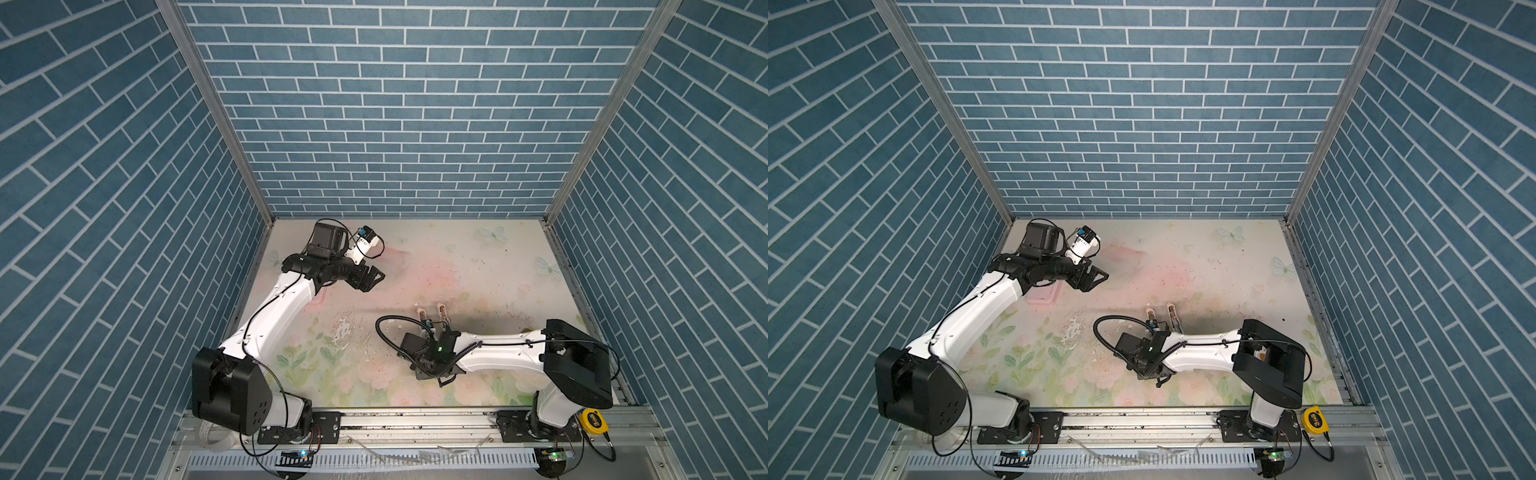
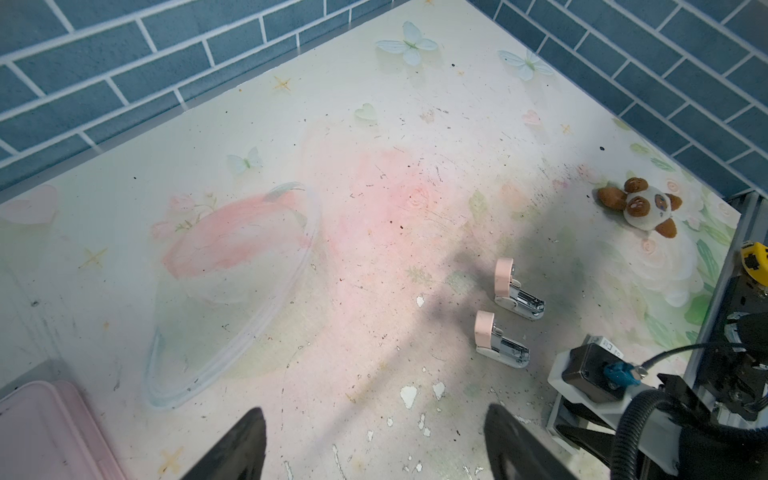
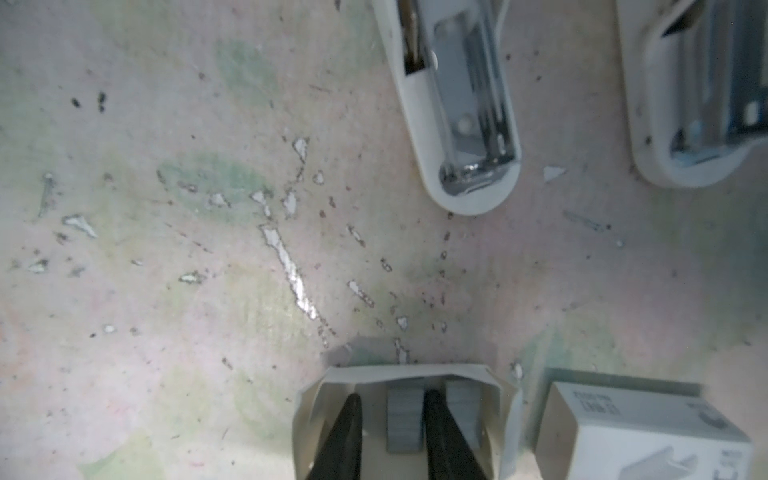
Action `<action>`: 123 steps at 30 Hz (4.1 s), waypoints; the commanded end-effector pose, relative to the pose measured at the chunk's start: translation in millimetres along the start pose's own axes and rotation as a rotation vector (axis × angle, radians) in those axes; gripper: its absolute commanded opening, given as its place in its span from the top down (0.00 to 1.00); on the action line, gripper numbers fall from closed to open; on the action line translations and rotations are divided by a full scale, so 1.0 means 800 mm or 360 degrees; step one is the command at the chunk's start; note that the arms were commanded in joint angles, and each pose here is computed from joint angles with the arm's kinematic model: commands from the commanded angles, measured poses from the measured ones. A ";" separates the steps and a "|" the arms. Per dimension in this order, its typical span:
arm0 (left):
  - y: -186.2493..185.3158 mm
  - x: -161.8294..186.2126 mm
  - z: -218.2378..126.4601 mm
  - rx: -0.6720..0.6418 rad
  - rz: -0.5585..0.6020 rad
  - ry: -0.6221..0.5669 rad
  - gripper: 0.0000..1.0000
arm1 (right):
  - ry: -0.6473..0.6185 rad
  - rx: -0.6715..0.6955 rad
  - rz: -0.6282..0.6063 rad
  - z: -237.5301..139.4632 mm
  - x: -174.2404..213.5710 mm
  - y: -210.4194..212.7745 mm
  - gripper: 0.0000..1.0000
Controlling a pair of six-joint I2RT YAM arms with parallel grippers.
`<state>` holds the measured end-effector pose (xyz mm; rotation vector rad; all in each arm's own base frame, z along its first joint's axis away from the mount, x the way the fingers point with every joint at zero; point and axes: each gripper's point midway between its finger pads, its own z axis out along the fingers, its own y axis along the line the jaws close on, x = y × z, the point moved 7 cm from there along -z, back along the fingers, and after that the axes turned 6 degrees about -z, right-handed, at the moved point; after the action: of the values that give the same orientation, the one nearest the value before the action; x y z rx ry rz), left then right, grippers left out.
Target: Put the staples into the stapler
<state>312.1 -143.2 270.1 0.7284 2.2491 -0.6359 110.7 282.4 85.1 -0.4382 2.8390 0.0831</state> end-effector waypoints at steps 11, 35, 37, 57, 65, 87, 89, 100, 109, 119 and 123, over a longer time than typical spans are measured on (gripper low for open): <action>0.001 0.006 0.003 0.0009 -0.0014 0.0013 0.16 | 0.0041 0.0088 -0.0028 0.019 0.007 -0.006 0.79; 0.001 0.006 0.002 0.0003 -0.0008 0.0014 0.16 | 0.0061 0.0117 -0.0003 0.028 0.019 -0.019 0.91; 0.001 0.007 0.002 0.0001 -0.0006 0.0016 0.16 | 0.0052 0.0120 -0.0004 0.027 0.019 -0.020 0.92; -0.001 0.009 -0.001 -0.0004 0.0004 0.0005 0.16 | -0.0128 0.0096 -0.0060 -0.005 0.004 -0.023 1.00; -0.002 0.009 -0.001 0.0004 0.0000 0.0000 0.16 | -0.0177 0.0075 -0.0083 -0.016 -0.002 -0.019 1.00; -0.009 0.089 0.018 0.0167 -0.0507 0.0153 0.20 | -0.0130 -0.0130 -0.0045 -0.015 -0.024 0.016 1.00; -0.009 0.099 0.026 0.0199 -0.0546 0.0174 0.20 | -0.0117 -0.0146 -0.0016 -0.015 -0.025 0.014 1.00; -0.026 0.132 0.070 0.0448 -0.0701 0.0319 0.19 | -0.0035 -0.0192 0.0116 -0.004 -0.028 0.004 1.00; -0.035 0.155 0.095 0.0418 -0.0701 0.0426 0.21 | -0.0026 -0.0242 0.0197 0.000 -0.029 -0.001 1.00; -0.058 0.177 0.120 0.0403 -0.0616 0.0581 0.22 | -0.0031 -0.0231 0.0182 -0.005 -0.035 0.000 1.00; -0.064 0.182 0.121 0.0444 -0.0623 0.0591 0.22 | -0.0041 -0.0228 0.0176 -0.008 -0.036 -0.001 1.00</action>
<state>239.4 -193.5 122.2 0.5791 2.6813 -1.0944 133.1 288.6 88.8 -0.3474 2.8506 0.3006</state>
